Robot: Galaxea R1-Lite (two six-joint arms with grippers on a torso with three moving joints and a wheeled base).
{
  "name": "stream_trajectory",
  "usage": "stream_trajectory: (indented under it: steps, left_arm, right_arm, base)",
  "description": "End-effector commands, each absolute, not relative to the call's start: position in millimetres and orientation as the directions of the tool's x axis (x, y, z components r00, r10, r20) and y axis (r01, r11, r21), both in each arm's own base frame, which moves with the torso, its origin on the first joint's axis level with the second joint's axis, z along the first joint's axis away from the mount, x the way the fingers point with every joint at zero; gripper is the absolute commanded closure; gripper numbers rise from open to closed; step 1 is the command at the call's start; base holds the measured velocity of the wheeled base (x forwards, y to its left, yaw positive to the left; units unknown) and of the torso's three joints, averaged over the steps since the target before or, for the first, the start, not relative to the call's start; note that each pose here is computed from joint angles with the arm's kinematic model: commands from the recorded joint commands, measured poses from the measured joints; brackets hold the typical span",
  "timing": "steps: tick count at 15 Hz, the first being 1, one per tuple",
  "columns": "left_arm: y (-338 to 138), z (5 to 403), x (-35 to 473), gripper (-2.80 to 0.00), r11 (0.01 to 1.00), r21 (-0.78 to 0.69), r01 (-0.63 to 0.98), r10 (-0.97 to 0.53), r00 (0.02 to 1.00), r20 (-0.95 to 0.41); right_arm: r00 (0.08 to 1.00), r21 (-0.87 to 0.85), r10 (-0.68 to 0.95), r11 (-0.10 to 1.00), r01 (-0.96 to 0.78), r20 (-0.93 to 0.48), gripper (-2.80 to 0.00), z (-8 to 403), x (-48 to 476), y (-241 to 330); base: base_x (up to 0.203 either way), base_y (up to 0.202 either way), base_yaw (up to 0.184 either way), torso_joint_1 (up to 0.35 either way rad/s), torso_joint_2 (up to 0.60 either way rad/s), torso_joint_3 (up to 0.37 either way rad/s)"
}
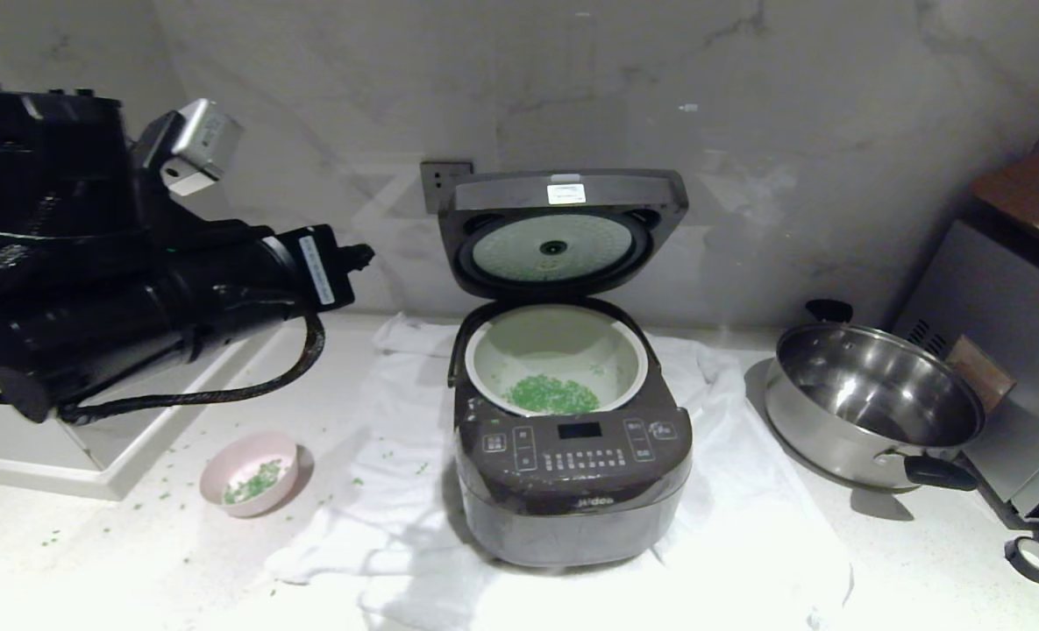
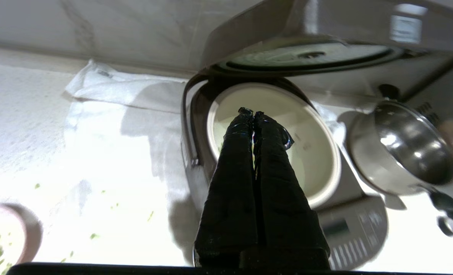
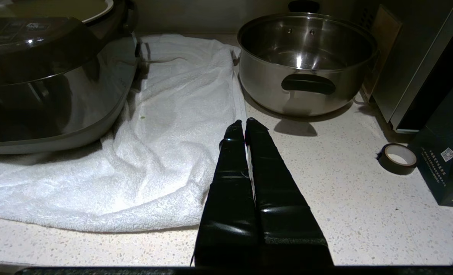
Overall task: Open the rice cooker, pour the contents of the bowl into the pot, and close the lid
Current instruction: Turn on the tap
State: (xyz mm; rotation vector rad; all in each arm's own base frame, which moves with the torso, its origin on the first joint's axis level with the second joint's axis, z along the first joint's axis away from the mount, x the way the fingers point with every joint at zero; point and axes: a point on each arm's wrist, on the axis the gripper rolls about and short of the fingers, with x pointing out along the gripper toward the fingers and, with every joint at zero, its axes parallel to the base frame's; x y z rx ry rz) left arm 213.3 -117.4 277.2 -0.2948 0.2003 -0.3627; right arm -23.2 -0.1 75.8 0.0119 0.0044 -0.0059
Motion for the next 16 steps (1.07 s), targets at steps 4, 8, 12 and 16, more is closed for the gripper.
stream_trajectory:
  steps: [4, 8, 12, 16]
  left_arm:
    - [-72.9, 279.9, 134.0, 0.00, 0.884, -0.285, 0.372, -0.395, 0.918, -0.027]
    - [-38.4, 266.8, 84.7, 0.00, 0.914, -0.222, 0.339, -0.334, 0.941, 0.061]
    - [-12.5, 265.5, 42.2, 0.00, 0.952, -0.166, 0.256, -0.229, 0.959, 0.168]
    - [-2.4, 232.9, 20.0, 0.00, 0.989, -0.057, 0.135, -0.127, 0.985, 0.118]
  right_arm:
    - [1.000, 0.012, -0.006, 1.000, 0.006, -0.006, 0.00, 75.8, -23.0, -0.1]
    - [1.000, 0.012, -0.006, 1.000, 0.006, -0.006, 0.00, 75.8, -23.0, -0.1]
    - [1.000, 0.012, -0.006, 1.000, 0.006, -0.005, 0.00, 75.8, -23.1, -0.1]
    - [1.000, 0.015, -0.006, 1.000, 0.006, -0.005, 0.00, 76.3, -23.2, -0.1]
  base:
    - [0.000, 0.000, 0.000, 0.000, 0.00, 0.000]
    - [0.000, 0.000, 0.000, 0.000, 0.00, 0.000]
    - [0.000, 0.000, 0.000, 0.000, 0.00, 0.000]
    - [0.000, 0.000, 0.000, 0.000, 0.00, 0.000]
